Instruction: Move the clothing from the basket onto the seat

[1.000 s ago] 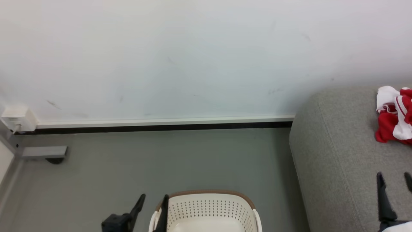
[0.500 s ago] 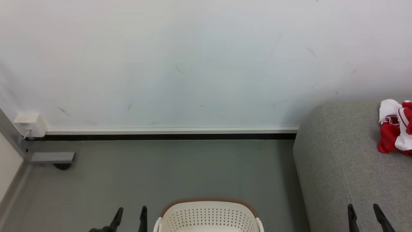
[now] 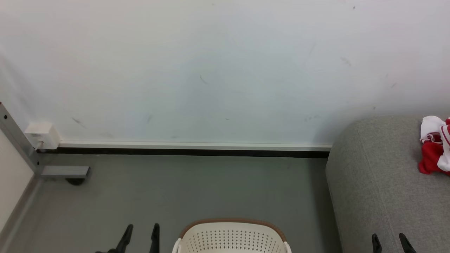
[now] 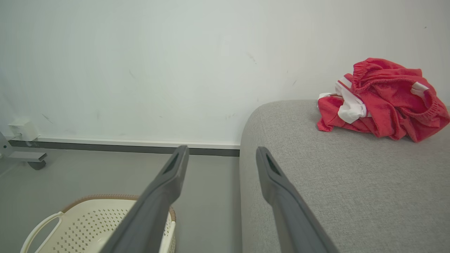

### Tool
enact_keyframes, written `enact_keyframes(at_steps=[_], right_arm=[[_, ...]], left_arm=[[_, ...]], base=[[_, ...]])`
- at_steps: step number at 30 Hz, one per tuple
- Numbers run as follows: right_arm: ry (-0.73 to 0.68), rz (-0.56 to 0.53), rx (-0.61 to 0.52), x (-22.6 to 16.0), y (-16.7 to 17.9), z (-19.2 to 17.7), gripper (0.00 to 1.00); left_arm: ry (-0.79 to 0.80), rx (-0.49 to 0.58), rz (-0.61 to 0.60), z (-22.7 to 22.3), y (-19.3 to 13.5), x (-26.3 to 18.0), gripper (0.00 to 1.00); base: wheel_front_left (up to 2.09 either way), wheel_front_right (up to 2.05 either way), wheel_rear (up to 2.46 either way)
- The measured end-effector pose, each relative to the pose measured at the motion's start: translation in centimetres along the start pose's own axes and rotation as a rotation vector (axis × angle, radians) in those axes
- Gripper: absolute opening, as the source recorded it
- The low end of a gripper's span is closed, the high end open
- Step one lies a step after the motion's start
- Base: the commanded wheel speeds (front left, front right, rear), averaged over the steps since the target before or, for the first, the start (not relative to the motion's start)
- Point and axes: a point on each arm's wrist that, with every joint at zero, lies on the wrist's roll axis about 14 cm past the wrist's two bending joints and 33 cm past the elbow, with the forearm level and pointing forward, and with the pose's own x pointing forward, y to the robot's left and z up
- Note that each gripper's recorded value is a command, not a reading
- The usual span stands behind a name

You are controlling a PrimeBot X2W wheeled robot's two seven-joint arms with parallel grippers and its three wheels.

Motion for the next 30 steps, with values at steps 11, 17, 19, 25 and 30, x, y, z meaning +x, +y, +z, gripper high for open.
enact_keyframes(at_steps=[11,17,19,25,30], right_arm=[[0.009,0.003,0.014,-0.2,0.2,-0.3,1.00],[0.008,-0.005,0.020,-0.3,0.0,-0.3,1.00],[0.009,-0.006,0.022,-0.4,0.0,-0.4,0.00],[0.066,-0.019,0.060,-0.8,0.0,-2.0,0.00],[0.077,-0.052,0.152,-0.7,-0.5,-2.2,0.00]], left_arm=[[-0.008,0.001,-0.019,0.2,-0.3,0.1,1.00],[-0.029,-0.006,-0.044,0.9,-0.8,0.4,1.00],[-0.036,-0.010,-0.058,1.1,-1.1,0.4,0.00],[0.033,-0.039,-0.042,-0.9,-0.8,-0.3,0.00],[0.054,-0.126,-0.010,-1.2,-0.2,-0.1,0.00]], base=[[0.00,0.00,0.00],[0.00,0.00,0.00],[0.00,0.00,0.00],[0.00,0.00,0.00],[0.00,0.00,0.00]])
